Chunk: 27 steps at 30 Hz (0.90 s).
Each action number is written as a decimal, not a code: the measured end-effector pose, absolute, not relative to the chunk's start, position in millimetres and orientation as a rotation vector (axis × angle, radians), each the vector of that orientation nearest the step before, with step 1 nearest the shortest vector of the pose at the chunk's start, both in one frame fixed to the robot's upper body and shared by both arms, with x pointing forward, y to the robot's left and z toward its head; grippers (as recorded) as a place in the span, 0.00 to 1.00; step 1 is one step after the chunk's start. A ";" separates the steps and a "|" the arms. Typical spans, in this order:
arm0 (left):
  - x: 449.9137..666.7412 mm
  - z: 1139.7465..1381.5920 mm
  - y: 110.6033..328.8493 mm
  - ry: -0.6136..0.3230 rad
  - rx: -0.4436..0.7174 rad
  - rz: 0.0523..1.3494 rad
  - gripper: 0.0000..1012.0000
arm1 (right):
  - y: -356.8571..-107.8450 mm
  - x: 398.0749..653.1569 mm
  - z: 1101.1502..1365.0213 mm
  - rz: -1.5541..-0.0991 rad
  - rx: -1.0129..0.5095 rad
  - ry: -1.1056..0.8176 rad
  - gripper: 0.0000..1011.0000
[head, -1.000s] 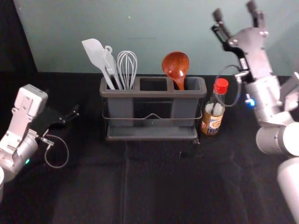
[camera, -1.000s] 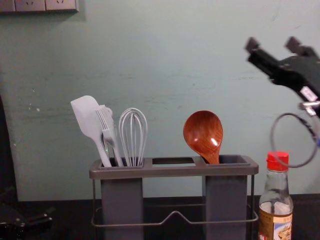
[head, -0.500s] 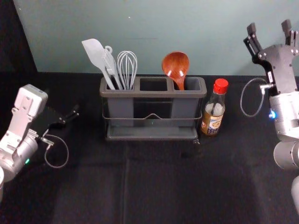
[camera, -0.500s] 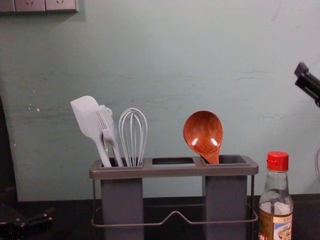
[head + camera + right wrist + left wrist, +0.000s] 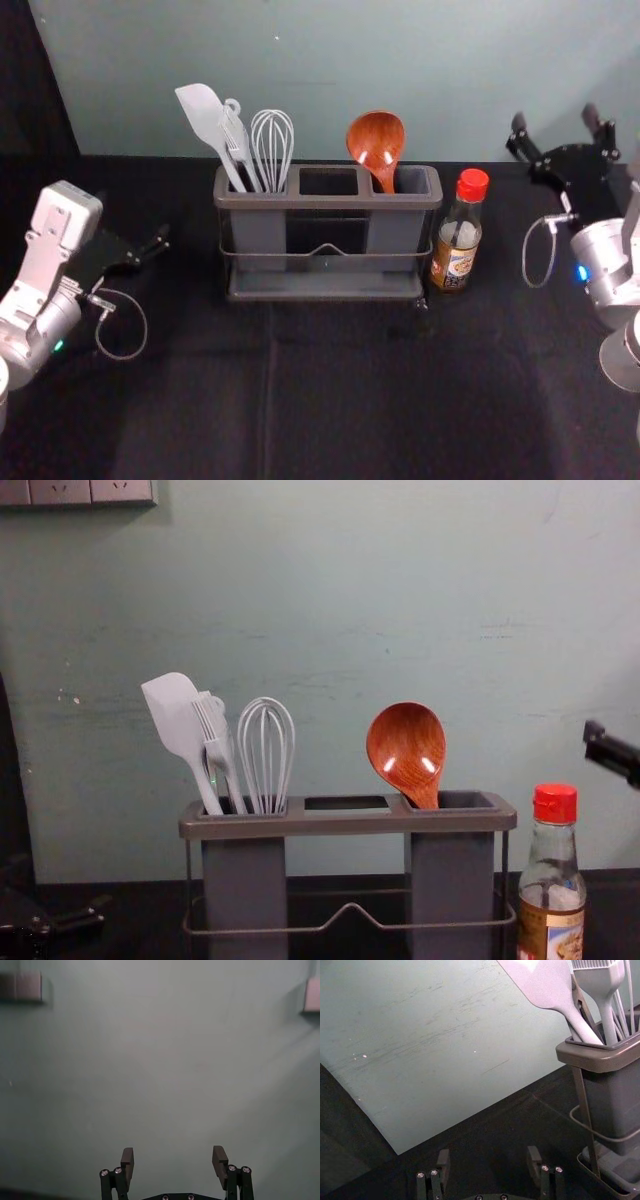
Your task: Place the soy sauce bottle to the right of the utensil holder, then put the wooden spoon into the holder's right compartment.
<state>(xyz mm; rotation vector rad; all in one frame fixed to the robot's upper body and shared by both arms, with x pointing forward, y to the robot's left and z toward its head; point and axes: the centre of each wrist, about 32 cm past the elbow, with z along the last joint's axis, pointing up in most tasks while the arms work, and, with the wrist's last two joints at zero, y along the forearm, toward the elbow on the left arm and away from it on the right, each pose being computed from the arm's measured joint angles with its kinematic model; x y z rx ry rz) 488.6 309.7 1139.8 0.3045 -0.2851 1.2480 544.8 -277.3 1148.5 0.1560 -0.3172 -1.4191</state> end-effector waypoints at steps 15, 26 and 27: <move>488.6 1139.8 309.7 -0.285 0.304 1.248 0.99 | -276.3 535.3 1140.2 -1.415 -0.059 -0.165 0.99; 488.6 1139.8 309.7 -0.285 0.305 1.248 0.99 | -277.5 533.1 1137.8 -1.407 -0.094 -0.128 0.99; 488.6 1139.8 309.7 -0.285 0.304 1.248 0.99 | -277.7 533.1 1137.8 -1.407 -0.096 -0.128 0.99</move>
